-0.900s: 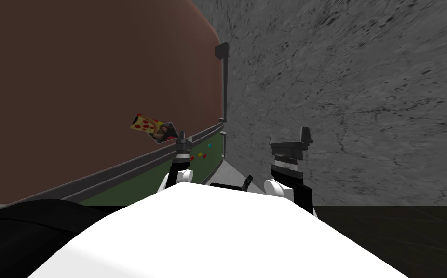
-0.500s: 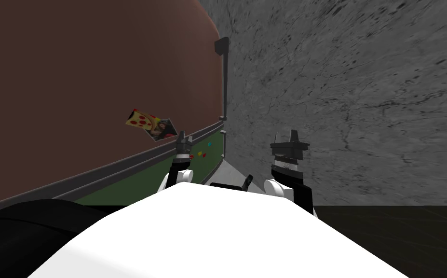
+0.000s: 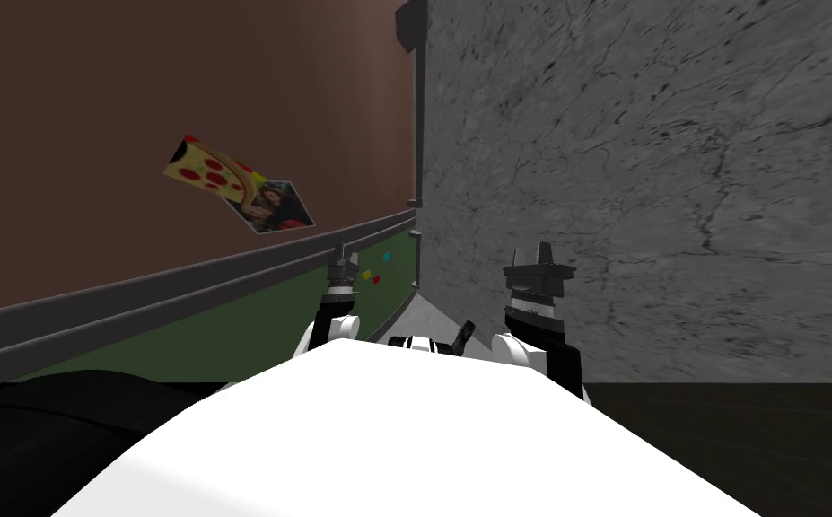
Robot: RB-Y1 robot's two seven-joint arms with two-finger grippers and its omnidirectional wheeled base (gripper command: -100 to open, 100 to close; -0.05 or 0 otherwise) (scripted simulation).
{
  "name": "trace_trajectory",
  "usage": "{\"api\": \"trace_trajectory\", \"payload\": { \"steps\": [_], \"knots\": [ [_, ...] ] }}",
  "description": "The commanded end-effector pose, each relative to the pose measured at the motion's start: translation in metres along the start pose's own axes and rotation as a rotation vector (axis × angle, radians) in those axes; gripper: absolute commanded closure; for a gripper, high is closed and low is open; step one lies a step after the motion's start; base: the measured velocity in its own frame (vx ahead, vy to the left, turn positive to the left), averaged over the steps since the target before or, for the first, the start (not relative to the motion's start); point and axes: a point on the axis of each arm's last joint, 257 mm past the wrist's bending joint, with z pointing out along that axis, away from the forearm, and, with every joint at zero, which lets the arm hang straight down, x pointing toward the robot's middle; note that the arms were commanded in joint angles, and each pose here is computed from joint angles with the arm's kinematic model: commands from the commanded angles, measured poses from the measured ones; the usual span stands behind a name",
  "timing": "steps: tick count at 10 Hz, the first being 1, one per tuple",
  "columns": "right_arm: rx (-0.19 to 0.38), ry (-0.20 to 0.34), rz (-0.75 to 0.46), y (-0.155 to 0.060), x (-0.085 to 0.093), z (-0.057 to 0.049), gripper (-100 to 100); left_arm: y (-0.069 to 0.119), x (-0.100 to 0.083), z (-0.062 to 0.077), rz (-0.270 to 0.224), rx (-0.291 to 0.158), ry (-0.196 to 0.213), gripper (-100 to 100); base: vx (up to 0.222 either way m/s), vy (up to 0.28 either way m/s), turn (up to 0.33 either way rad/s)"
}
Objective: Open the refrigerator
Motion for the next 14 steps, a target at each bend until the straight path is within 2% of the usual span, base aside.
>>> {"api": "trace_trajectory", "payload": {
  "steps": [1, 4, 6, 14],
  "knots": [
    [0.000, 0.000, 0.000, 0.000, 0.000, 0.000, 0, 0.000, 0.004, 0.002, 0.015, -0.007, 0.031, -100, 0.022, 0.001, -0.034],
    [0.001, 0.000, 0.000, 0.000, 0.000, 0.000, 0, 0.003, 0.011, 0.005, 0.037, -0.034, 0.085, -100, 0.041, 0.006, -0.052],
    [0.001, 0.000, 0.000, 0.000, 0.000, 0.000, 0, 0.007, 0.016, 0.008, 0.041, -0.060, 0.107, -100, 0.069, 0.000, -0.063],
    [0.001, 0.000, 0.000, 0.000, 0.000, 0.000, 0, 0.024, 0.031, 0.015, 0.020, -0.188, 0.132, -100, 0.089, 0.002, -0.083]
  ]
}}
